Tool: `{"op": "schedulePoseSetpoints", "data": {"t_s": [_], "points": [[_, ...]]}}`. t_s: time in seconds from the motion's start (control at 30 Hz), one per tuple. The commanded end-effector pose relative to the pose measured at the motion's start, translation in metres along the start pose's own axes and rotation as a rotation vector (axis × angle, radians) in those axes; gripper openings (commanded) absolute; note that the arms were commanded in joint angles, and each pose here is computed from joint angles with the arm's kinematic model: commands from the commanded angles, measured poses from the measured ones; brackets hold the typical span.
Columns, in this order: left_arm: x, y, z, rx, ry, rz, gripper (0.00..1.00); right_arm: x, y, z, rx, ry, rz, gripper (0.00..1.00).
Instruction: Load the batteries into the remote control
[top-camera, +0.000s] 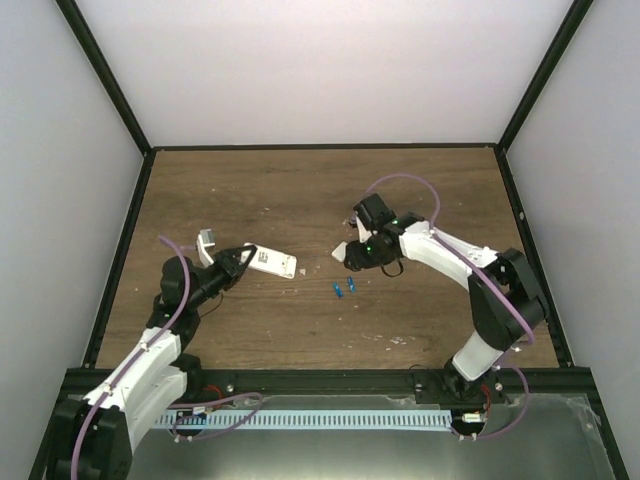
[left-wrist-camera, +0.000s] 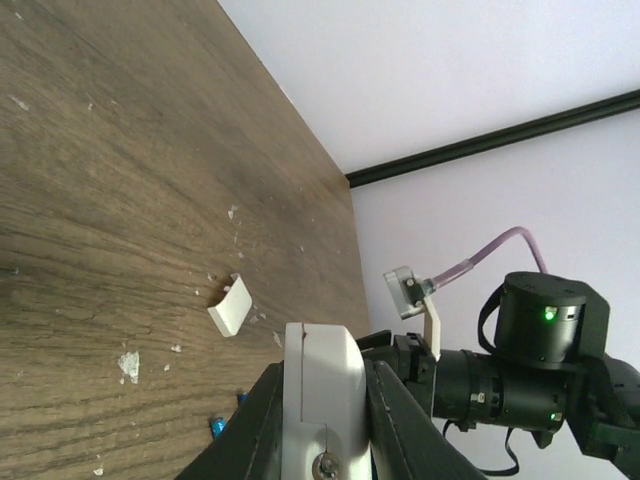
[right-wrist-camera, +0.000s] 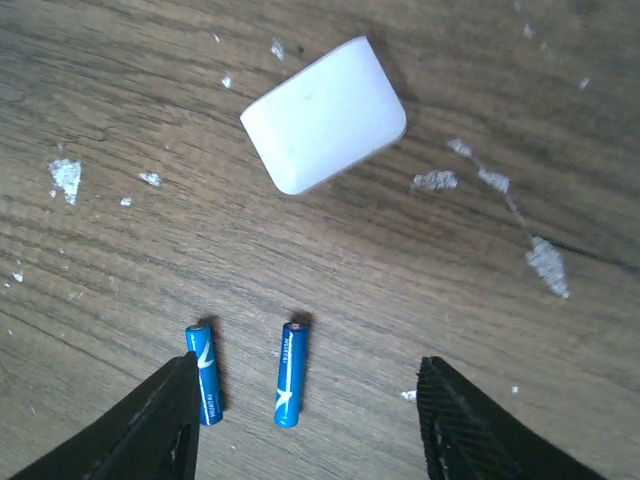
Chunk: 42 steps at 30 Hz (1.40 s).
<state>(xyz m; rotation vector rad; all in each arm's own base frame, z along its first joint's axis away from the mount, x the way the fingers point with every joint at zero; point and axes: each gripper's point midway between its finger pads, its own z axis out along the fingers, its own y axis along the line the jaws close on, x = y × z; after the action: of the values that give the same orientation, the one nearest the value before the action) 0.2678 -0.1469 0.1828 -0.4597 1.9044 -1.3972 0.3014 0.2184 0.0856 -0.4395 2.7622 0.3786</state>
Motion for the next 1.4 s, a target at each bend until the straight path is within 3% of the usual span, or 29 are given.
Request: {"op": "schedulePoseSetpoints", "data": {"t_s": [0.0,0.47,1.1,1.37], "points": [[-0.007,-0.009,0.000,0.044,-0.049,0.001,0.00,0.009,0.003,0.015,-0.031,0.053,-0.001,0.48],[-0.005,-0.014,0.009,0.051,-0.044,-0.003,0.00,0.029,0.018,0.047,0.026,0.158,-0.072,0.30],[-0.008,-0.020,0.013,0.064,-0.051,-0.002,0.00,0.037,0.015,0.059,0.079,0.204,-0.088,0.17],[-0.009,-0.021,0.013,0.068,-0.052,-0.014,0.00,0.037,0.016,0.059,0.076,0.205,-0.095,0.06]]}}
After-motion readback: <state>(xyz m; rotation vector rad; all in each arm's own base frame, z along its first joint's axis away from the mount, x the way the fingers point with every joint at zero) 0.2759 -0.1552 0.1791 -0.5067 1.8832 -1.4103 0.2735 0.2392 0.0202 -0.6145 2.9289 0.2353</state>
